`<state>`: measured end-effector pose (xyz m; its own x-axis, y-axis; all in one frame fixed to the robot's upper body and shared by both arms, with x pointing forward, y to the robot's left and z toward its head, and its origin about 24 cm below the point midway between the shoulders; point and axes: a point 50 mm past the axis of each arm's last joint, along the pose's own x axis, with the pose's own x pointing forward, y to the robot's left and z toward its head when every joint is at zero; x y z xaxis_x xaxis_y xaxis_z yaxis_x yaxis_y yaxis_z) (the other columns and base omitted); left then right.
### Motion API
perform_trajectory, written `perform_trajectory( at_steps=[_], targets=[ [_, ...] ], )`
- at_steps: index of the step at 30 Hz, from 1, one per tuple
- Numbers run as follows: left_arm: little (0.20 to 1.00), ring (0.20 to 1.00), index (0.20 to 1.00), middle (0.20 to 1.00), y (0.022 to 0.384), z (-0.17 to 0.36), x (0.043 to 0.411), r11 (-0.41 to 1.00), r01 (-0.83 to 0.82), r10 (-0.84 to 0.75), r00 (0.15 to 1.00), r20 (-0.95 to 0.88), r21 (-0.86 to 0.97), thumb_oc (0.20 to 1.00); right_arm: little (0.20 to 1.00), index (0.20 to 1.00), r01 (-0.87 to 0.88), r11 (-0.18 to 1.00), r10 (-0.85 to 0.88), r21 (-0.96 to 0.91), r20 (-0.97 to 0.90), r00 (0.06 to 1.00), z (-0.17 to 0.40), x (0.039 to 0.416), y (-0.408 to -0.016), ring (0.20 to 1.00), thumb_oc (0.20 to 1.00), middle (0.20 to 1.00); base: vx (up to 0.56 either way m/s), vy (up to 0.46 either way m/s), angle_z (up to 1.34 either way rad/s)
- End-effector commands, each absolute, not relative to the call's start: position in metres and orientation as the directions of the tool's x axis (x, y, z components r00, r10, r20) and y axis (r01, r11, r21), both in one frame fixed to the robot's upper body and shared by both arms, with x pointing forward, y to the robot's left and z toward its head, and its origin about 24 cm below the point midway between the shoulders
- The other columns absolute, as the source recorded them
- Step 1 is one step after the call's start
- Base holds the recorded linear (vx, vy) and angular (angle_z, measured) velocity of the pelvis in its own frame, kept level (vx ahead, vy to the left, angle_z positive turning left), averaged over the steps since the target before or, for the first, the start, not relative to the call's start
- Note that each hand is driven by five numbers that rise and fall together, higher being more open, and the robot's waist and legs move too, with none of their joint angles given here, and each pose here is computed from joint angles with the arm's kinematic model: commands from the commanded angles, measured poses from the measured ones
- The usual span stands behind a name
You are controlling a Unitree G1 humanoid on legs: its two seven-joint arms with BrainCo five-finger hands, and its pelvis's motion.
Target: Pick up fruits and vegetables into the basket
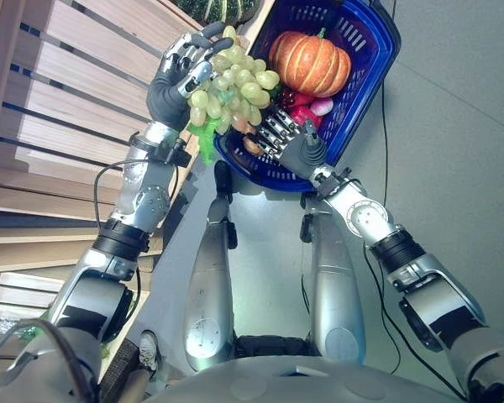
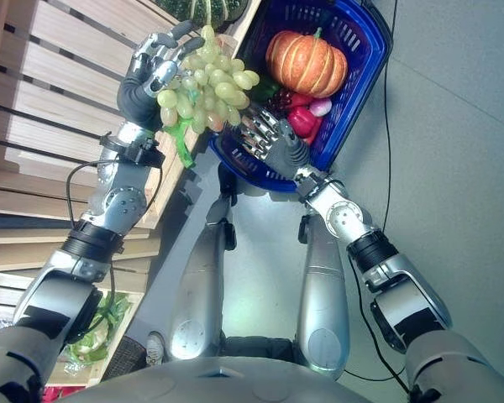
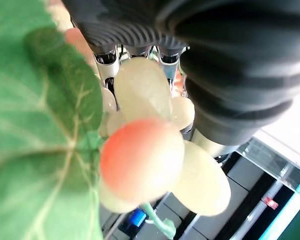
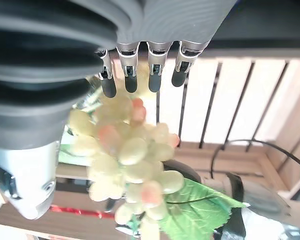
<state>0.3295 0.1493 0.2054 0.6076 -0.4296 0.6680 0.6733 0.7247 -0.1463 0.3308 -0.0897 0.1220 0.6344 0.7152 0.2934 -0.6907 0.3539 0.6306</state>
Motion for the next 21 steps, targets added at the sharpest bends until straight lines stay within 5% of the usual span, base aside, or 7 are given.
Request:
perform_trajectory(
  at_steps=[1, 21],
  targets=[
    [0.2, 0.2, 0.2, 0.2, 0.14, 0.239, 0.313, 0.675, 0.738, -0.504, 0.439, 0.744, 0.022, 0.2, 1.0, 1.0, -0.774, 0.14, 0.755, 0.618, 0.439, 0.487, 0.146, 0.315, -0.061, 1.0, 1.0, 1.0, 0.0, -0.013, 0.08],
    [0.2, 0.2, 0.2, 0.2, 0.124, 0.244, 0.311, 0.572, 0.813, -0.643, 0.363, 0.674, 0.108, 0.2, 1.0, 1.0, -0.858, -0.053, 0.763, 0.511, 0.575, 0.295, 0.193, 0.304, -0.039, 1.0, 1.0, 1.0, 0.0, -0.008, 0.03]
  ],
)
